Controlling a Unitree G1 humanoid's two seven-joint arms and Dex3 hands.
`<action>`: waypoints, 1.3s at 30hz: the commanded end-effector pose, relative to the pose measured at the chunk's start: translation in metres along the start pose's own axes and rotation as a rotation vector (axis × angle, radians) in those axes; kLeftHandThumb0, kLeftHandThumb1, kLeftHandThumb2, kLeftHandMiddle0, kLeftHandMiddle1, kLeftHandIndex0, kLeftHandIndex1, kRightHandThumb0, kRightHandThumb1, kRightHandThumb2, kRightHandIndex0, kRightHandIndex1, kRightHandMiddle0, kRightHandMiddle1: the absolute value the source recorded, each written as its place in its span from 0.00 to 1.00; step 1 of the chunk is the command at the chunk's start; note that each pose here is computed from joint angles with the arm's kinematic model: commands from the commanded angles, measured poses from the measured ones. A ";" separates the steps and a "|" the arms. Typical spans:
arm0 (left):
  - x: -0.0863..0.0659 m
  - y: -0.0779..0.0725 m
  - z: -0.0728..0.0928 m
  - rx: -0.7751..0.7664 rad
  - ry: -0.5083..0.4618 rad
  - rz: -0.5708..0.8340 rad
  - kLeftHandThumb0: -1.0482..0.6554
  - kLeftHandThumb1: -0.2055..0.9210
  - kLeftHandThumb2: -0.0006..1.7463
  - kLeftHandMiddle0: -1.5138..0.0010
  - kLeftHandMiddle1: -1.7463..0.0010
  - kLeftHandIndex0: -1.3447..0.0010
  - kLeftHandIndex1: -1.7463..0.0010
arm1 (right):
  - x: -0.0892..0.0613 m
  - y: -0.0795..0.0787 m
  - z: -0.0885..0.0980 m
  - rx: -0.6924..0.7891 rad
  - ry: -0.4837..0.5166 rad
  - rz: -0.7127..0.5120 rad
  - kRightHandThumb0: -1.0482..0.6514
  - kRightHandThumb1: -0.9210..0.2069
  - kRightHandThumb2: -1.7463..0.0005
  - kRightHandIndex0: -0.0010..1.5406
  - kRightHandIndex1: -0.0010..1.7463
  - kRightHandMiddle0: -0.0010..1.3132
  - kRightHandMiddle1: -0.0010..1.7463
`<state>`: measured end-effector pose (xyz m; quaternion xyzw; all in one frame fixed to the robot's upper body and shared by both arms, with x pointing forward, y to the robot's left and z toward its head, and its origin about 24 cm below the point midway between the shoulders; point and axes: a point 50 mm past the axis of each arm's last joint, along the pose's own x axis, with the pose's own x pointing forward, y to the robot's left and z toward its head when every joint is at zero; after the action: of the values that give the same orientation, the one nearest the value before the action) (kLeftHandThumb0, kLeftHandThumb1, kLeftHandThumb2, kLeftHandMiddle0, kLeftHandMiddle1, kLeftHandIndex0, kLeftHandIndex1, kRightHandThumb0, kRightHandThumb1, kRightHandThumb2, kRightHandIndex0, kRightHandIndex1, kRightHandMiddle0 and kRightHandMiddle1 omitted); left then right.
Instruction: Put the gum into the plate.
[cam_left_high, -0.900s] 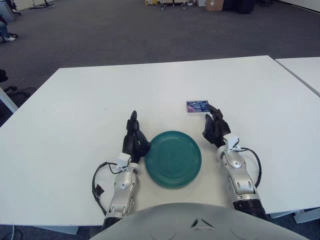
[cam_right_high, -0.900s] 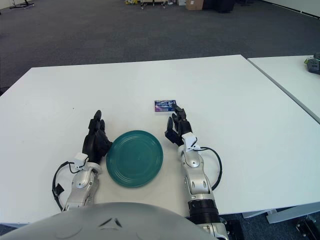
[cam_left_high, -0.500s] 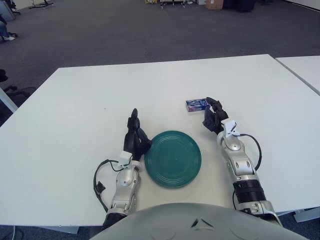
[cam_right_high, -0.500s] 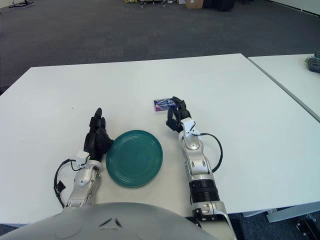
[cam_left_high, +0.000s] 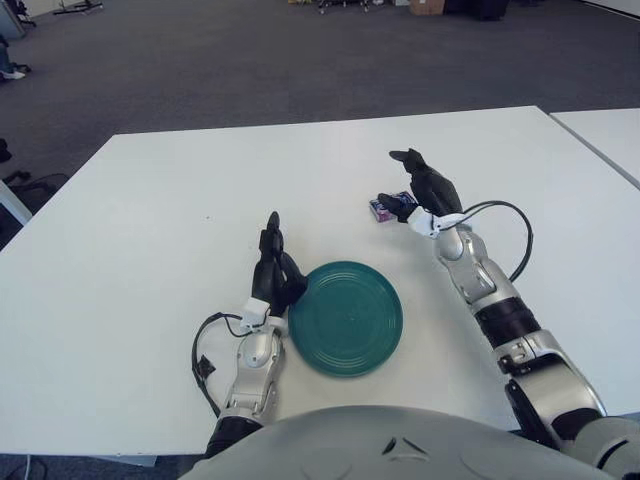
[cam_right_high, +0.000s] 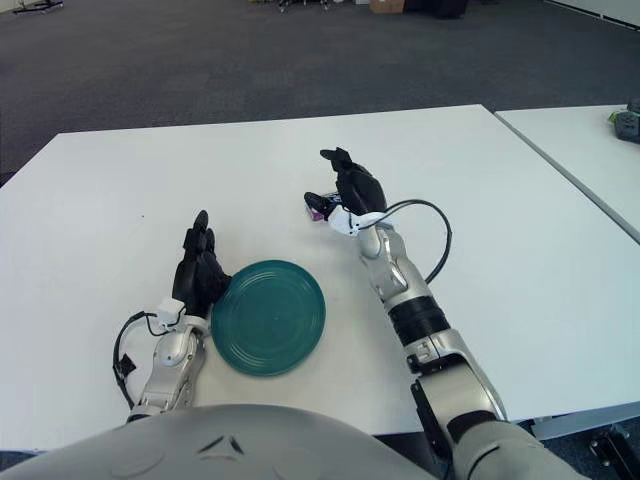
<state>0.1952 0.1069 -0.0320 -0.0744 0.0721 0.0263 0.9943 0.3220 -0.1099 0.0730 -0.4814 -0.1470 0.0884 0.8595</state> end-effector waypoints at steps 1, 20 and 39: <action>-0.011 -0.014 -0.022 -0.070 0.110 0.037 0.02 1.00 0.60 0.98 1.00 1.00 0.86 | 0.013 0.008 0.006 -0.093 -0.045 0.057 0.20 0.00 0.69 0.23 0.02 0.00 0.48; -0.010 -0.017 -0.018 -0.087 0.088 0.040 0.01 1.00 0.60 0.97 0.99 1.00 0.84 | 0.025 0.046 -0.020 -0.351 -0.044 0.307 0.20 0.00 0.67 0.23 0.01 0.00 0.47; -0.009 -0.014 -0.018 -0.102 0.095 0.037 0.03 1.00 0.60 0.97 1.00 1.00 0.84 | 0.007 0.048 -0.062 -0.490 0.090 0.514 0.19 0.00 0.62 0.24 0.01 0.00 0.41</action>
<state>0.1977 0.1064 -0.0284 -0.0906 0.0584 0.0385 0.9934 0.3495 -0.1211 0.0067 -0.6822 -0.0313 0.2386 0.6904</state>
